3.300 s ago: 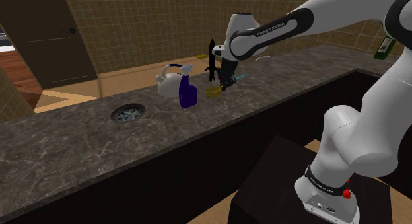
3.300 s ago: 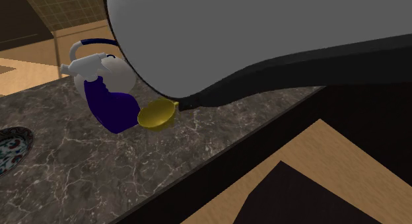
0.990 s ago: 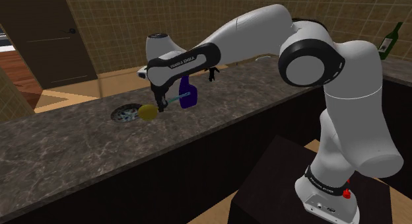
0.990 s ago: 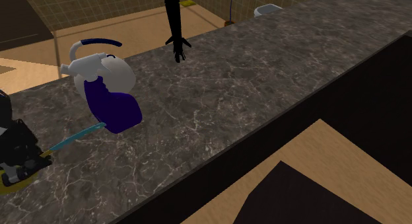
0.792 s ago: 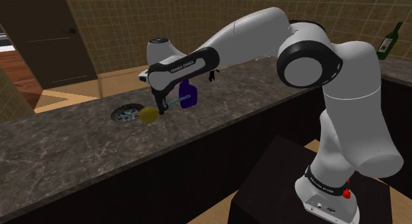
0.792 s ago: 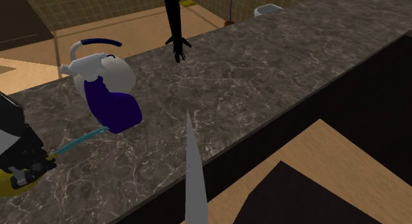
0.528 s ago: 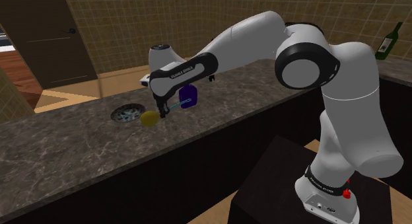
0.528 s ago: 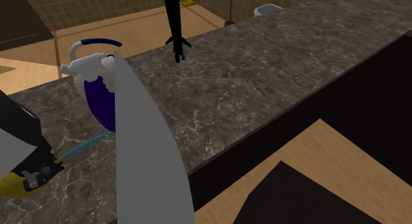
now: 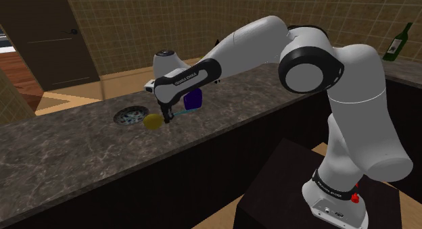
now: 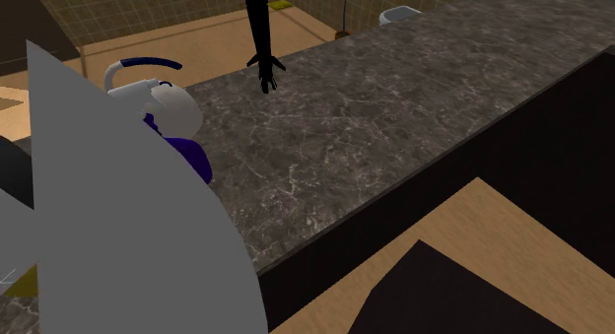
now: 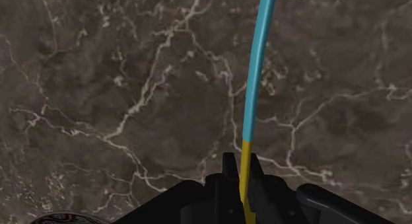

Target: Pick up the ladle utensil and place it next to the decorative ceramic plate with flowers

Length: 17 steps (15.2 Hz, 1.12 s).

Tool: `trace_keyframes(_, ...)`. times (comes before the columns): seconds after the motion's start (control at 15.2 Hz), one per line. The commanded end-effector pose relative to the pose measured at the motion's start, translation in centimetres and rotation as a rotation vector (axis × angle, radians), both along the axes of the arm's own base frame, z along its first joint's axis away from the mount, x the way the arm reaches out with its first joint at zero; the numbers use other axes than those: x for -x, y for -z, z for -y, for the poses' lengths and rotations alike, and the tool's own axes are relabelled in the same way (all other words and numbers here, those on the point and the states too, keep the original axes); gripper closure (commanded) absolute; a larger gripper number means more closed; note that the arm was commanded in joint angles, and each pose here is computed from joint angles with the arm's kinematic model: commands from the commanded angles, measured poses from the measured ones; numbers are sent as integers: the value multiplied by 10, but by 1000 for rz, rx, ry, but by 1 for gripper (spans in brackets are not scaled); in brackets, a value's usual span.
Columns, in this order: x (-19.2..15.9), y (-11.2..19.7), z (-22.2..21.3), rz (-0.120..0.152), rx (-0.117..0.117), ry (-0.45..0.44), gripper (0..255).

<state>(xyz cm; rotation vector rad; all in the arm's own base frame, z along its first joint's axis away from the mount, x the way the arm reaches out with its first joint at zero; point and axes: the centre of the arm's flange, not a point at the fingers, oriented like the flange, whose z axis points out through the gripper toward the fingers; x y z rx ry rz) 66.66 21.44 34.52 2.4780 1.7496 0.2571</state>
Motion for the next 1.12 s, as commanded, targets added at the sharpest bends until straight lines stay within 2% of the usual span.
trace_keyframes(0.0,1,2,-1,-3,0,-2,255)
trace_keyframes(0.13,1,2,-1,-3,0,-2,255)
trace_keyframes(0.2,0,2,-2,-3,0,-2,0)
trace_keyframes(0.53,1,2,-1,-3,0,-2,0)
trace_keyframes(0.79,10,-47,-1,-3,0,-2,0)
trace_keyframes(1.06,10,-47,-1,-3,0,-2,0)
